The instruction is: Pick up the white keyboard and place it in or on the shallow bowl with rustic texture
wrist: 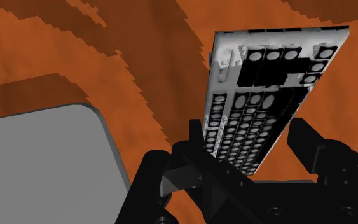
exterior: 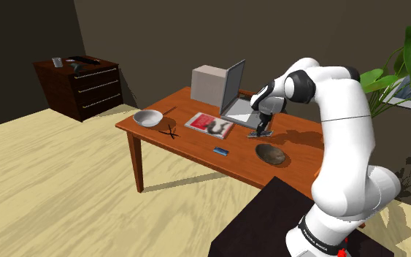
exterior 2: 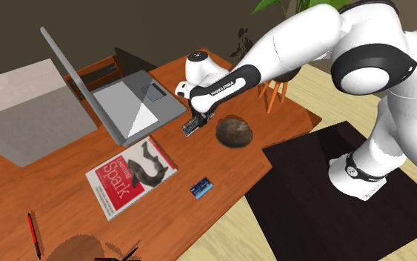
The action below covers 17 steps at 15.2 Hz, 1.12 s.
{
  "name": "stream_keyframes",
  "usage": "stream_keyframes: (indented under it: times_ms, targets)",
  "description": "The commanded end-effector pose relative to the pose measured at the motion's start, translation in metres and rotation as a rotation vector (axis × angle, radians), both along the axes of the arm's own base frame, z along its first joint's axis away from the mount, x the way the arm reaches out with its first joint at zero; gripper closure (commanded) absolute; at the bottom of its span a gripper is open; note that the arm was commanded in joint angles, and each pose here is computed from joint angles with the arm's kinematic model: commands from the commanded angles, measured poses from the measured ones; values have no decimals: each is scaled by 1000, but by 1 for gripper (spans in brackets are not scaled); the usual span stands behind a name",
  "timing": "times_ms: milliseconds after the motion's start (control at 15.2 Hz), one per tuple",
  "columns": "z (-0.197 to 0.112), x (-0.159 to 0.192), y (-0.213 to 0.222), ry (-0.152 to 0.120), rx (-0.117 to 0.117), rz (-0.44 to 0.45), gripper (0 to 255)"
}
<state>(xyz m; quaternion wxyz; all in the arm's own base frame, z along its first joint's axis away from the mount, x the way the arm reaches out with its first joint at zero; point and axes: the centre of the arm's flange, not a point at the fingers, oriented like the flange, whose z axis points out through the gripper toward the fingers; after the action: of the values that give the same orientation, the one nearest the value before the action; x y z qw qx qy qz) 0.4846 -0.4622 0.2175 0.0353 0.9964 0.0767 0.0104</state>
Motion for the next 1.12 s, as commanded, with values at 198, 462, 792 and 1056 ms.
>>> stream_keyframes:
  times_ms: [198, 462, 792, 1056]
  targets:
    - [26, 0, -1, 0, 0, 0, 255]
    - [47, 0, -1, 0, 0, 0, 255]
    - [64, -10, 7, 0, 0, 0, 255]
    - [65, -50, 41, 0, 0, 0, 255]
